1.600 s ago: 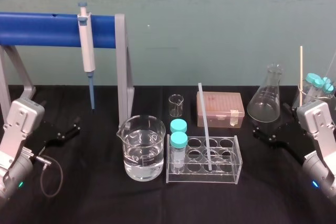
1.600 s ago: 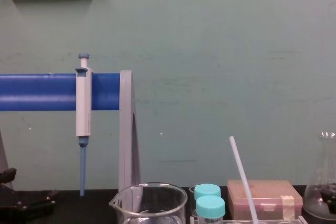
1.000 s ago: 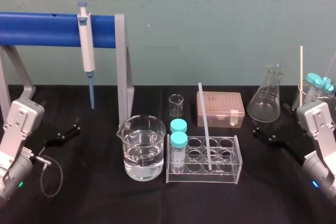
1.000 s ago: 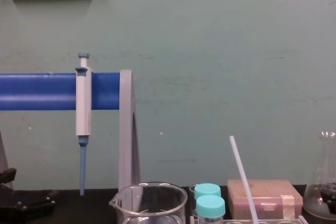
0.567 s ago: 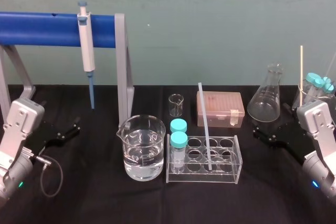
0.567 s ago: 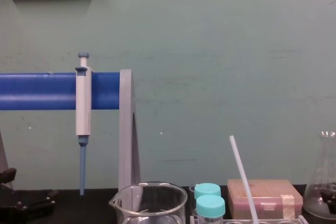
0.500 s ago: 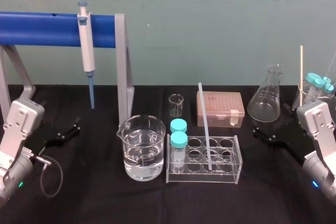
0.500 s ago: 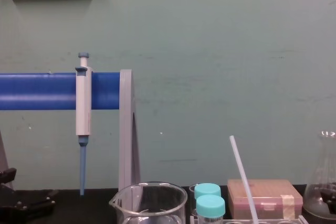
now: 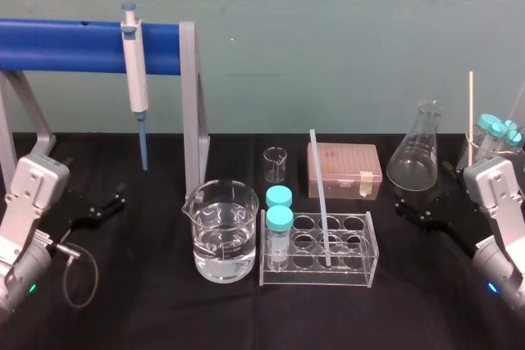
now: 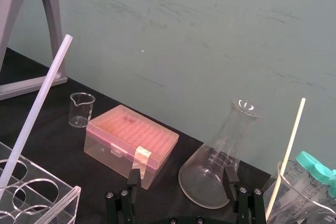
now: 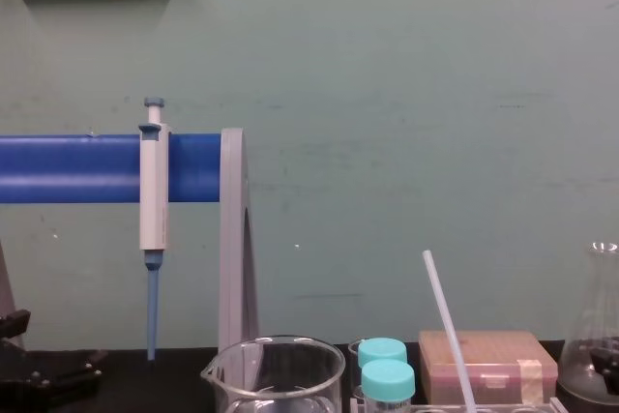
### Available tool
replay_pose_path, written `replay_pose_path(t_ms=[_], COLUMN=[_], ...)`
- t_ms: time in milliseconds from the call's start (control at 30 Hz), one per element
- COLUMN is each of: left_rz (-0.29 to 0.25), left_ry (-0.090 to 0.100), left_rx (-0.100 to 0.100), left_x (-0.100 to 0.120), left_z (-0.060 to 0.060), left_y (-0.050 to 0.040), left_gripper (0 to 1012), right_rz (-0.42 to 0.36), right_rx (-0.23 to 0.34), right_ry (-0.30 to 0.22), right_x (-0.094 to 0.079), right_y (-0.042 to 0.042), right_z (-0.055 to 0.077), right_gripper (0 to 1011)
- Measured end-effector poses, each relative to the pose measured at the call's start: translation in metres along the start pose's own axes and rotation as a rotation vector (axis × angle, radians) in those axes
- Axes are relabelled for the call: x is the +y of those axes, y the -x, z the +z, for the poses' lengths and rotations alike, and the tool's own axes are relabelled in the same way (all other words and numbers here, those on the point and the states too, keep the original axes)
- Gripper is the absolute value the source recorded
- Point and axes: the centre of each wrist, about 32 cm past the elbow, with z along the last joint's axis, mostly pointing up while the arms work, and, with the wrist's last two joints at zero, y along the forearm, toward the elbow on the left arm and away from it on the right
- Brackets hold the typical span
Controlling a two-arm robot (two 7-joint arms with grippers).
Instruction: Pick up the stirring rod with one hand, then place it down.
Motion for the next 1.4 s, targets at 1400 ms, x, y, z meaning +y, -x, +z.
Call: replay_pose_path(t_ms=[1400], left_rz=[0.000], left_ry=[0.000], left_rx=[0.000], left_x=[0.000], left_z=[0.000], left_y=[0.0000], left_gripper=[1000], right_rz=[0.447], right_rx=[0.513], right_ry=[0.023], right_x=[0.066], right_y=[-0.0017], right_z=[0.072], right_gripper=[1000])
